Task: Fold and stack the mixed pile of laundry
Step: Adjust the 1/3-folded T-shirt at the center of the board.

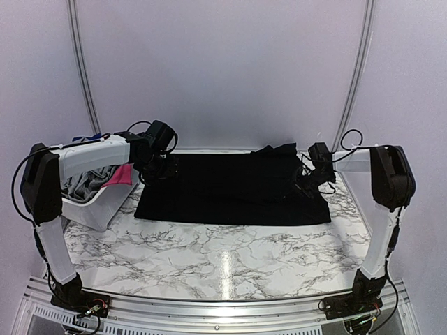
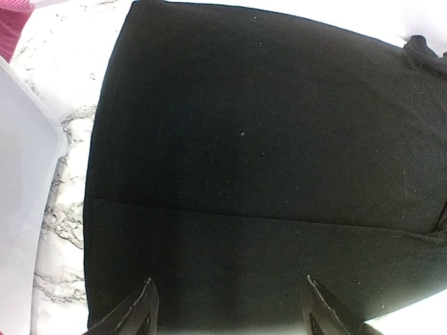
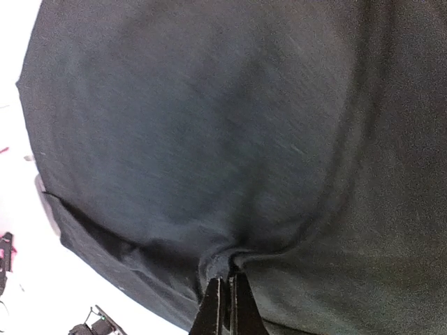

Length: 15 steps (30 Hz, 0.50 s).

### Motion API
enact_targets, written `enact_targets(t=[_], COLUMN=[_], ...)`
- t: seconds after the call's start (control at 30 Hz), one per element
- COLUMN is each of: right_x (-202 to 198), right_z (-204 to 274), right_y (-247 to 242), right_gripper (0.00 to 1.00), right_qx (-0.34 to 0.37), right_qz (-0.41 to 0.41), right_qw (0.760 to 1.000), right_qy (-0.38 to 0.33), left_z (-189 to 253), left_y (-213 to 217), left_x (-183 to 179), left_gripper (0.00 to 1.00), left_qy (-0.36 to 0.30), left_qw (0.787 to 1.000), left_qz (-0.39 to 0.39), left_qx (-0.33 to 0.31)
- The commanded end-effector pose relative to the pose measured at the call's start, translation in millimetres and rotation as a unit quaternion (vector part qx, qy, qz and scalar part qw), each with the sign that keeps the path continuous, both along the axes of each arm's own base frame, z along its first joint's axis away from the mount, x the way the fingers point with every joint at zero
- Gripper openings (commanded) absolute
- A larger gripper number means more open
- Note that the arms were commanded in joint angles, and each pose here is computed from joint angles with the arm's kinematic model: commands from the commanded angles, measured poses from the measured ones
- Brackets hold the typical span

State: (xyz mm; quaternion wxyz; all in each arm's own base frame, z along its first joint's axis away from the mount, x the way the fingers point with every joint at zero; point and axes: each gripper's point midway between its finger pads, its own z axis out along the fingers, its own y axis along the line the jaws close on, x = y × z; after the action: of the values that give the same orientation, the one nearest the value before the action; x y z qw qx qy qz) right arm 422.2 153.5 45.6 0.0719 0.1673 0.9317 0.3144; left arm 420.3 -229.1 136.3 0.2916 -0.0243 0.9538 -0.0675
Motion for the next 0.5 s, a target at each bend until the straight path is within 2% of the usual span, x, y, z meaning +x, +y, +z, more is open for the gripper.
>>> enact_targets(t=[0.0, 0.17, 0.47], right_x=[38, 71, 118], right_z=[46, 64, 57], right_y=[16, 31, 65], right_gripper=[0.0, 0.0, 0.0], right_qx=[0.028, 0.05, 0.059], right_qz=[0.003, 0.017, 0.048], right_qw=[0.996, 0.991, 0.988], right_qy=[-0.079, -0.119, -0.136], left_z=[0, 0, -4], left_y=[2, 4, 8], left_x=[2, 4, 5], left_gripper=[0.73, 0.73, 0.73], left_qy=[0.0, 0.0, 0.004], left_qw=[1.0, 1.0, 1.0], left_qz=[0.001, 0.004, 0.009], left_qx=[-0.002, -0.001, 0.001])
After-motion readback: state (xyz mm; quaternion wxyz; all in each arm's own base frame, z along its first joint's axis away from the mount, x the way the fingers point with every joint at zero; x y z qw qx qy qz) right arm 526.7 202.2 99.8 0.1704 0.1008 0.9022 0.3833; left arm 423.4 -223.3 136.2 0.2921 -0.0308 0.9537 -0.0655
